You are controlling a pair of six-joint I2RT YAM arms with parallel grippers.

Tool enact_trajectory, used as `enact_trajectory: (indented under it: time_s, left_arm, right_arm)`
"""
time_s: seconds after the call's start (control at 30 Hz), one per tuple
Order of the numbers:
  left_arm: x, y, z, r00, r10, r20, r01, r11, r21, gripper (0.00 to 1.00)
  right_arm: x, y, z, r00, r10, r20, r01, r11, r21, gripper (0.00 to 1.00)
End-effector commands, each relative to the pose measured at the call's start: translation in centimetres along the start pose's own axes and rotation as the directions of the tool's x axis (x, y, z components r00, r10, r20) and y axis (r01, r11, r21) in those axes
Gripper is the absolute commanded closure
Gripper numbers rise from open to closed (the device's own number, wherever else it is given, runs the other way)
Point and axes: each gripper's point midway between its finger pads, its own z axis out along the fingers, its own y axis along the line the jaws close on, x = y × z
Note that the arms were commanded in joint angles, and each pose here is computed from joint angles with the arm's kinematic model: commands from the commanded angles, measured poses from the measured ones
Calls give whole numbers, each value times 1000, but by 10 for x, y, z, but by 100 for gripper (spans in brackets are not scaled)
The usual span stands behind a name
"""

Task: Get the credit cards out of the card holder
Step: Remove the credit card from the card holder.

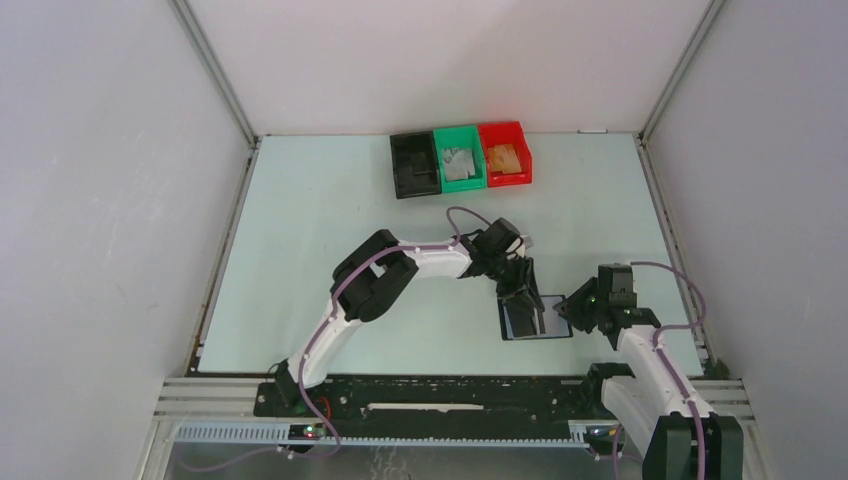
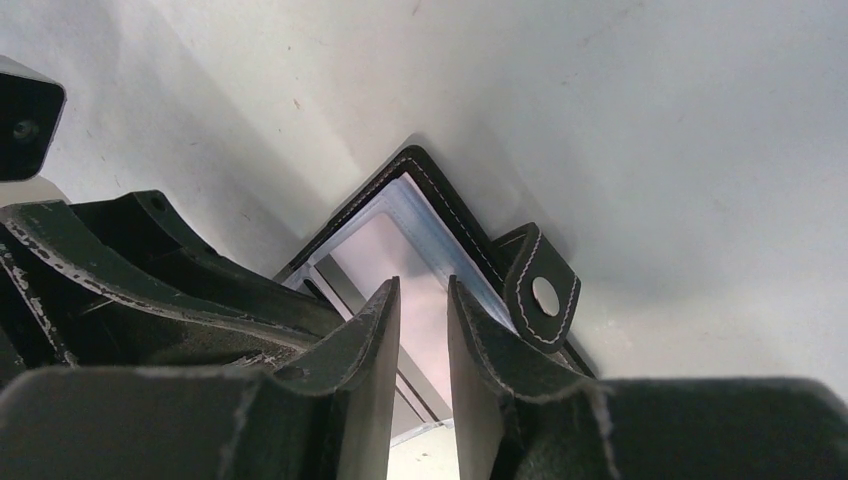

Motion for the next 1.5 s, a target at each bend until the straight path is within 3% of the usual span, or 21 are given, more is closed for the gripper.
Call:
enact_trajectory:
  time_s: [0.0,0.5,0.77,1.47]
  left_arm:
    - [-1,11,-7,1000,17,17,-17,999,-46,61]
    - [6,8,-17,998,41,44,-41,999,-5,81]
    - [5,-13,-19,998,52,43,-55,995,82,100]
    - [9,-1,-53,997,46,64,-54,990,131,100]
  right_arm:
    - [6,-4,2,1000,15,-17,-15,1000,-5,67]
    - [21,-9,10,997,53,-63,-54,998,-19,67]
    - [21,-11,11,996,56,-65,-57,998,-9,68]
    - [20,-13,13,996,59,-69,-58,998,17,69]
